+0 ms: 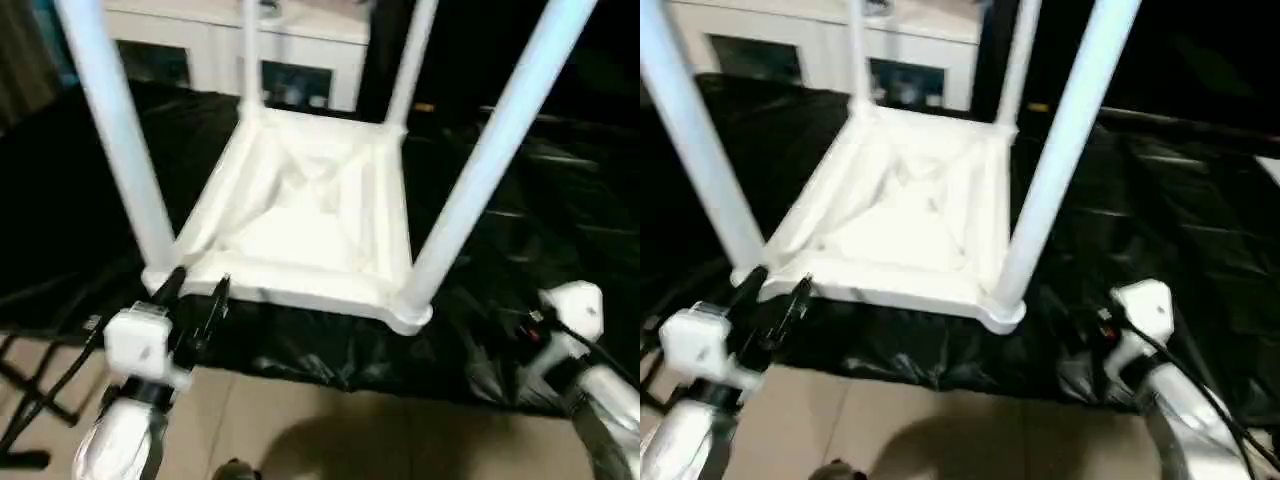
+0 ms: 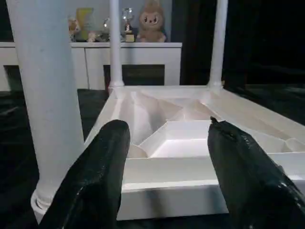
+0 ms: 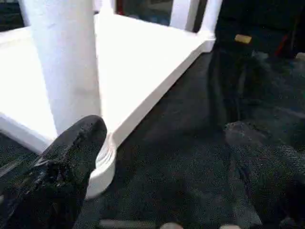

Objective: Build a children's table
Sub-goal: Rotate leg to tighten, then flip table

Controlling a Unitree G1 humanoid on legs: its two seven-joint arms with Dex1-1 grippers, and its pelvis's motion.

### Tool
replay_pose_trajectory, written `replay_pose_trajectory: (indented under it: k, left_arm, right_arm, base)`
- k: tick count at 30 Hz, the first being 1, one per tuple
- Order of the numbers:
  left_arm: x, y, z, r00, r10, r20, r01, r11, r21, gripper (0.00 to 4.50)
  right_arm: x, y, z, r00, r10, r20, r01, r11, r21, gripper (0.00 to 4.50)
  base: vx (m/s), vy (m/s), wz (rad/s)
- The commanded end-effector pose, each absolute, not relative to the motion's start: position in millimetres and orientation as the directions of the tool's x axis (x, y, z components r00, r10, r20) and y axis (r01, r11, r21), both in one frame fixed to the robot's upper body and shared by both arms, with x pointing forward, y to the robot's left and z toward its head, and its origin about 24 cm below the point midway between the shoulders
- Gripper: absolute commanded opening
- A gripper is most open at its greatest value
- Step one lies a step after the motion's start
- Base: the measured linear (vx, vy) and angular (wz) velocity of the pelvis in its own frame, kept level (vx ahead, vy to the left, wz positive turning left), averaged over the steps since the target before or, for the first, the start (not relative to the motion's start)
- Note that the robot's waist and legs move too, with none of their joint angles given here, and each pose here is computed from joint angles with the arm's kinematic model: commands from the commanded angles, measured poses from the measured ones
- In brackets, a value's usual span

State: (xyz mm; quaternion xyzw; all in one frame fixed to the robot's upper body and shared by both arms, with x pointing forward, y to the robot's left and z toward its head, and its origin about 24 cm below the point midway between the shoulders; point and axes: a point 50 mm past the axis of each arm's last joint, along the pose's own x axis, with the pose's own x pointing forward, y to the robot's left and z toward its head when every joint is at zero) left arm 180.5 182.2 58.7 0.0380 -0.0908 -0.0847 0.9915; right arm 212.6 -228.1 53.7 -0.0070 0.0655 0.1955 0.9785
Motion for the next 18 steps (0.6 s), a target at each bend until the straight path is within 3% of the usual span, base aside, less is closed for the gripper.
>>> replay_pose_trajectory:
  k: [1, 5, 9, 10, 12, 15, 18]
  left_arm:
    - [174, 182, 64, 0.966, -0.133, 0.221, 0.111, 0.988, 0.111, 3.3]
    - [172, 193, 60, 0.979, 0.004, 0.204, -0.025, 0.995, 0.098, 3.67]
    - [185, 214, 58, 0.974, 0.125, 0.189, -0.144, 0.986, 0.088, 3.86]
    - [187, 218, 59, 0.973, 0.134, 0.19, -0.153, 0.984, 0.09, 4.1]
    - [190, 221, 60, 0.972, 0.132, 0.194, -0.152, 0.984, 0.091, 4.17]
    - [200, 225, 56, 0.987, 0.039, 0.158, -0.063, 0.987, 0.15, 4.41]
    - [212, 233, 52, 0.992, 0.023, 0.125, -0.044, 0.985, 0.167, 4.41]
  right_arm:
    - [210.6, -225.5, 66, 0.892, 0.444, -0.085, -0.444, 0.896, 0.014, 4.5]
    - [209.5, -214.4, 67, 0.845, 0.527, -0.089, -0.526, 0.85, 0.035, 4.5]
    - [214.1, -204.6, 63, 0.82, 0.564, -0.1, -0.564, 0.825, 0.026, 4.5]
    - [217.2, -202.5, 61, 0.819, 0.565, -0.1, -0.565, 0.825, 0.024, 4.5]
    - [221.1, -200.5, 60, 0.821, 0.562, -0.101, -0.563, 0.826, 0.019, 4.5]
    - [234.2, -187.4, 55, 0.802, 0.587, -0.109, -0.591, 0.807, 0.001, 4.5]
    - [244.1, -174.1, 53, 0.786, 0.611, -0.09, -0.612, 0.791, 0.024, 4.5]
  base:
    - [0.0, 0.0, 0.0]
    - [0.0, 0.0, 0.0]
    - [0.0, 0.0, 0.0]
    - [0.0, 0.0, 0.0]
    - [0.0, 0.0, 0.0]
    - [0.0, 0.0, 0.0]
    - [0.0, 0.0, 0.0]
